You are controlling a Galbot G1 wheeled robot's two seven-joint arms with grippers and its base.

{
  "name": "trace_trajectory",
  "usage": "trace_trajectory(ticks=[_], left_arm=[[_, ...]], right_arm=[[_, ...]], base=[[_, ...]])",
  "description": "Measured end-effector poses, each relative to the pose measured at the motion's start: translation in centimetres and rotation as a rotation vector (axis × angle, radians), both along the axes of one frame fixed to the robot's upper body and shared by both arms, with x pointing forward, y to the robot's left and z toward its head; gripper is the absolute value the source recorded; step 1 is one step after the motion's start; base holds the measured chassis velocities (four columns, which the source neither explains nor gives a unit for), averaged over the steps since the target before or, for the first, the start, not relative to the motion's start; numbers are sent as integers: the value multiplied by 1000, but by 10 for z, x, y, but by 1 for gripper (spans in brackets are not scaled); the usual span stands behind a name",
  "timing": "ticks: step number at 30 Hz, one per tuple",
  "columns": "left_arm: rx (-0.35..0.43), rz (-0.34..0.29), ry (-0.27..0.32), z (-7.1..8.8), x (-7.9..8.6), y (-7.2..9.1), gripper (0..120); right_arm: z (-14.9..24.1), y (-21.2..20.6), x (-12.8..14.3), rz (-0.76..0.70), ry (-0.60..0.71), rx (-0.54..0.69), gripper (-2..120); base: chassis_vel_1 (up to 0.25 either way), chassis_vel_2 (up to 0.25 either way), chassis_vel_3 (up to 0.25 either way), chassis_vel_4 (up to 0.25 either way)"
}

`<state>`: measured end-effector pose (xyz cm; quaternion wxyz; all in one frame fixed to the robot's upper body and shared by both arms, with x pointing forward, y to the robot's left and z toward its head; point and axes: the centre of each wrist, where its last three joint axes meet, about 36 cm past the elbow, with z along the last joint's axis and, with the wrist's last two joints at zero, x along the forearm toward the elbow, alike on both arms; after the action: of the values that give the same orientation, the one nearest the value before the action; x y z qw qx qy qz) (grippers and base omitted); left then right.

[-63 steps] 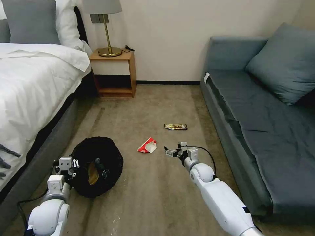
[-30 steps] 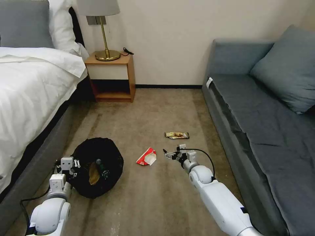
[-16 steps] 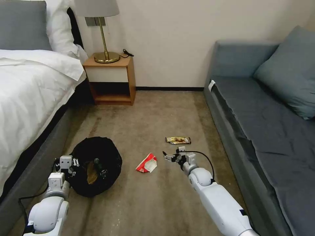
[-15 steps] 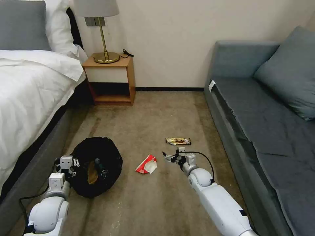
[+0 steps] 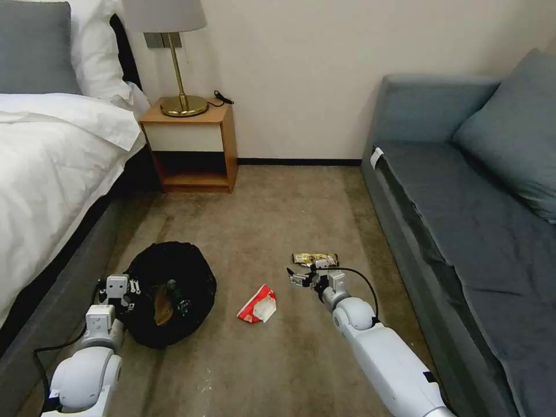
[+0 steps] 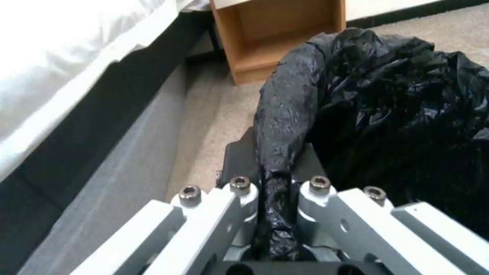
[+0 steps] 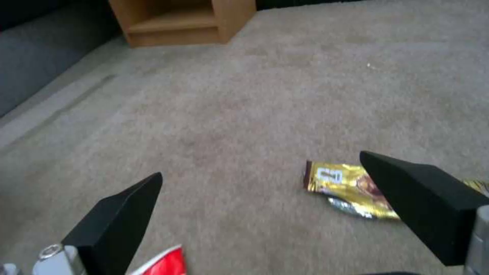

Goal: Pick up the trash bin, then pick up the garbage on the floor and place it into the trash bin.

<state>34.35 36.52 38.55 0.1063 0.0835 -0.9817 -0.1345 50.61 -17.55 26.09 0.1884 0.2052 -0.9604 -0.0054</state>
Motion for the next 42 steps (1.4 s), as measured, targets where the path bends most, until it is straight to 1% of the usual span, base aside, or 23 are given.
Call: trace_trajectory(ticks=[8, 18, 33, 38, 42], left_arm=[[-6, -2, 7, -4, 0, -2, 0], [-5, -3, 7, -4, 2, 0, 0], [-15, -4, 14, -10, 3, 0, 0], [-17, -3, 12, -10, 5, 0, 0], [-15, -7, 12, -10, 6, 1, 0]], right_arm=[[-1, -1, -3, -4, 3, 2, 100], [-3, -1, -7, -7, 6, 4, 100], [-7, -1, -14, 9, 2, -16, 100], [-5, 3, -17, 54, -2, -24, 100], [7, 11, -19, 164, 17, -17, 100]], base=[[-99, 93, 91, -96], [-108, 106, 117, -109], [-98, 99, 99, -101], [-98, 105, 106, -95], [-35, 44, 28, -56]])
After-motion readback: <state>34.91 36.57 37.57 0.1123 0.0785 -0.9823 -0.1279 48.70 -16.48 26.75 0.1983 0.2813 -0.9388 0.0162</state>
